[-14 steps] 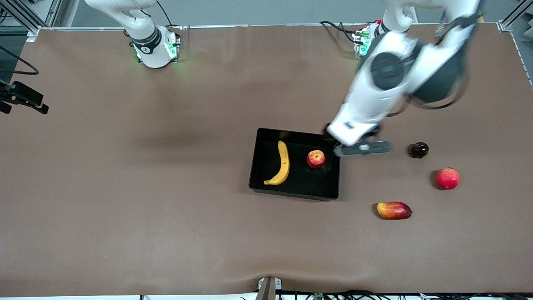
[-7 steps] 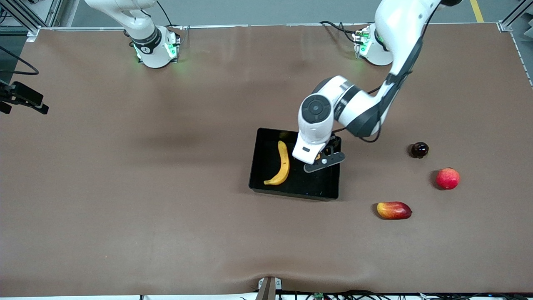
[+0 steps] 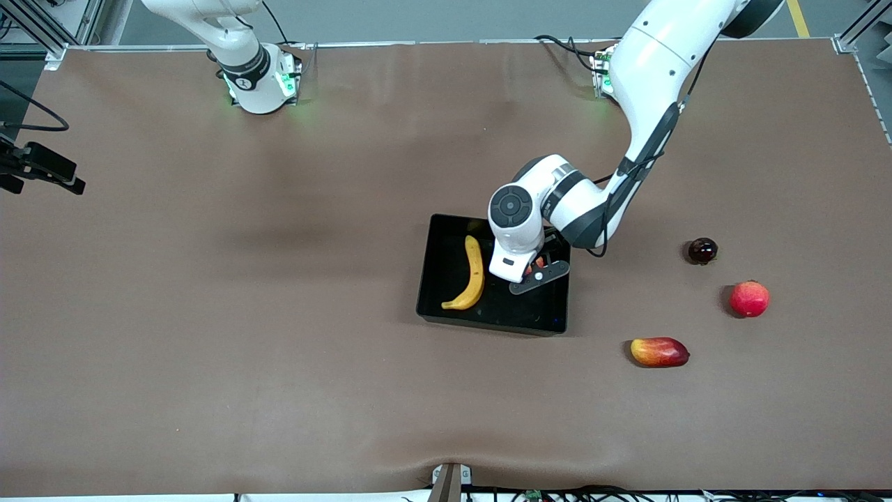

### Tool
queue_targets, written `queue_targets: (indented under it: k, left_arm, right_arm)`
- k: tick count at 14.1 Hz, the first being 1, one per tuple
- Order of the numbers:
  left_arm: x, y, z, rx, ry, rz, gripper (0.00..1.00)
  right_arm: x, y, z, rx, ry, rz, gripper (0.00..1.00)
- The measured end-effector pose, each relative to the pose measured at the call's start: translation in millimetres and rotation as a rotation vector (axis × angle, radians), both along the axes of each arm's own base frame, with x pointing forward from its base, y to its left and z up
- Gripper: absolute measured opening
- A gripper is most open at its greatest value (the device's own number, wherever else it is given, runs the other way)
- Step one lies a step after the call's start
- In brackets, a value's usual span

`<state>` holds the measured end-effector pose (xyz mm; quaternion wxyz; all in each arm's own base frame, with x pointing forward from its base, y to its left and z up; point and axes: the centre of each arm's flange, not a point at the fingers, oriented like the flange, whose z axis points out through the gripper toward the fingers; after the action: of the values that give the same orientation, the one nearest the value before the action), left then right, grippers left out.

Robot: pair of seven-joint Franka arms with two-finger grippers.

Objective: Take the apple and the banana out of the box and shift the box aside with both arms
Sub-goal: 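Lower the left gripper and grasp the small red-yellow apple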

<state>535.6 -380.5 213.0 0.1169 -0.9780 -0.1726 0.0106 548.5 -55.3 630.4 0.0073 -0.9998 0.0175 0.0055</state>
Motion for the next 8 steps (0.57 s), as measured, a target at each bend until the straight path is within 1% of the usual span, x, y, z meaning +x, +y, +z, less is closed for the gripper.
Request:
queue_targets:
  k: [3,4,6,8]
  left_arm:
    - [1.7,-0.5,-3.8,-0.012,-0.006,0.001,0.71]
    - [4.5,0.4,-0.6,-0.016,-0.013,-0.001,0.7]
    - [18.3,7.3,16.5,-0.036,-0.037,-0.021,0.7]
    - [38.4,24.2,59.0,-0.055,-0.07,-0.024,0.7]
  right_arm:
    - [0.1,0.8,-0.1,0.0,0.0,0.001,1.0]
    - [0.3,1.1,-0.4,0.0,0.001,0.002,1.0]
    - [1.1,1.3,-1.8,0.0,0.003,0.002,1.0]
    - [2.0,1.3,-3.5,0.0,0.006,0.002,1.0]
